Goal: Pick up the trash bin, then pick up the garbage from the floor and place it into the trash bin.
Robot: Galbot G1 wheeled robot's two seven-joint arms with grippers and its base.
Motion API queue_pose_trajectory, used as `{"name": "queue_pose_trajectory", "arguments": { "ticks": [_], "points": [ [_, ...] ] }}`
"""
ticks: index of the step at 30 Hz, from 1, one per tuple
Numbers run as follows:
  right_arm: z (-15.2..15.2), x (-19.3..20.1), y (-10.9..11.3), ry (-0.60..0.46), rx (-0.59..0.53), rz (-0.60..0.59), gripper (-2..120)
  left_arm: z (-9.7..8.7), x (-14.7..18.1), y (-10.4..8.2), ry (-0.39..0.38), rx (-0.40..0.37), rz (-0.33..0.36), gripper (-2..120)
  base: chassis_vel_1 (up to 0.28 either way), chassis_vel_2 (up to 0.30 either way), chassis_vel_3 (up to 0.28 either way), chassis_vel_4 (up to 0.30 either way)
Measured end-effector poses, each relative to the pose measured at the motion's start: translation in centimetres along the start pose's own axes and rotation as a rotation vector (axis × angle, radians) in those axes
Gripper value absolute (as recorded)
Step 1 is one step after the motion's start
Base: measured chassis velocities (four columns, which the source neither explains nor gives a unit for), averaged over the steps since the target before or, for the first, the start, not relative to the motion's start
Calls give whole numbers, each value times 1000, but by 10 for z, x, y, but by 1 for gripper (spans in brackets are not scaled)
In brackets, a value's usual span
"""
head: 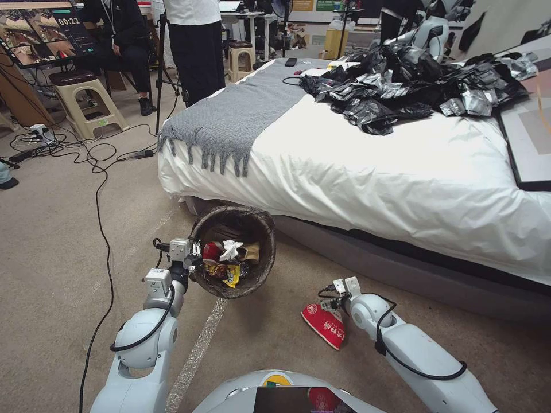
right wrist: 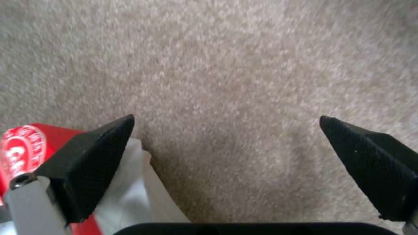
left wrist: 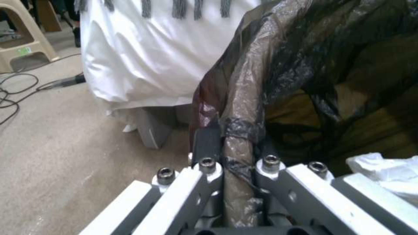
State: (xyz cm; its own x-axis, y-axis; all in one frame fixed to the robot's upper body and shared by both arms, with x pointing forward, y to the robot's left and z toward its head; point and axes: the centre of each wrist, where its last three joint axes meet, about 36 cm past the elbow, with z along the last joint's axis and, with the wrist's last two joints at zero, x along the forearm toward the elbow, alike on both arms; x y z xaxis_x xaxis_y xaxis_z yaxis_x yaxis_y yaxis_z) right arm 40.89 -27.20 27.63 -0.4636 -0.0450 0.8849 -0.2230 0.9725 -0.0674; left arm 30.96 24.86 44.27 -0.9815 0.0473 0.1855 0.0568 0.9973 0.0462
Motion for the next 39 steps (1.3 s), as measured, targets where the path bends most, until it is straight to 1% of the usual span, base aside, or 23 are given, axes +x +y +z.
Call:
{"name": "queue_pose_trajectory", "arguments": {
  "ticks": [5, 9, 11, 12, 13, 16, 20, 22, 23, 29, 33, 36, 39],
  "points": [
    [10, -8, 3, 11, 1, 5, 100, 0, -1, 0, -2, 3, 1, 2, 0, 0, 0, 0],
    [18, -15, 11, 12, 15, 3, 100, 0, -1, 2, -2, 1, -3, 2, 0, 0, 0, 0],
    [23, -14, 20, 13, 26, -13, 100, 1, -1, 2, -3, 1, -1, 2, 0, 0, 0, 0],
    [23, -14, 20, 13, 26, -13, 100, 1, -1, 2, -3, 1, -1, 2, 0, 0, 0, 0],
    [26, -13, 25, 13, 31, -22, 100, 1, -1, 2, -2, 1, 1, 2, 0, 0, 0, 0],
    [27, -8, 26, 9, 42, -25, 100, 2, -1, 1, -2, 0, 8, 2, 0, 0, 0, 0],
    [21, 3, 25, -2, 54, -21, 100, 2, -2, 0, -3, -1, 13, 2, 0, 0, 0, 0],
    [12, 17, 24, -14, 47, -31, 100, 2, -3, 0, -3, -2, 14, 2, 0, 0, 0, 0],
    [12, 17, 24, -14, 47, -31, 100, 2, -3, 0, -3, -2, 14, 2, 0, 0, 0, 0],
    [4, 54, 28, -57, 74, -55, 100, 3, -4, -1, -2, -3, 17, 2, 0, 0, 0, 0],
    [0, 65, 28, -75, 81, -58, 100, 3, -4, -1, -2, -3, 18, 2, 0, 0, 0, 0],
    [-8, 85, 31, -109, 80, -87, 100, 3, -4, -2, -2, -3, 18, 2, 0, 0, 0, 0],
    [-10, 93, 35, -118, 73, -107, 100, 3, -3, -2, -2, -3, 18, 2, 0, 0, 0, 0]
  ]
}}
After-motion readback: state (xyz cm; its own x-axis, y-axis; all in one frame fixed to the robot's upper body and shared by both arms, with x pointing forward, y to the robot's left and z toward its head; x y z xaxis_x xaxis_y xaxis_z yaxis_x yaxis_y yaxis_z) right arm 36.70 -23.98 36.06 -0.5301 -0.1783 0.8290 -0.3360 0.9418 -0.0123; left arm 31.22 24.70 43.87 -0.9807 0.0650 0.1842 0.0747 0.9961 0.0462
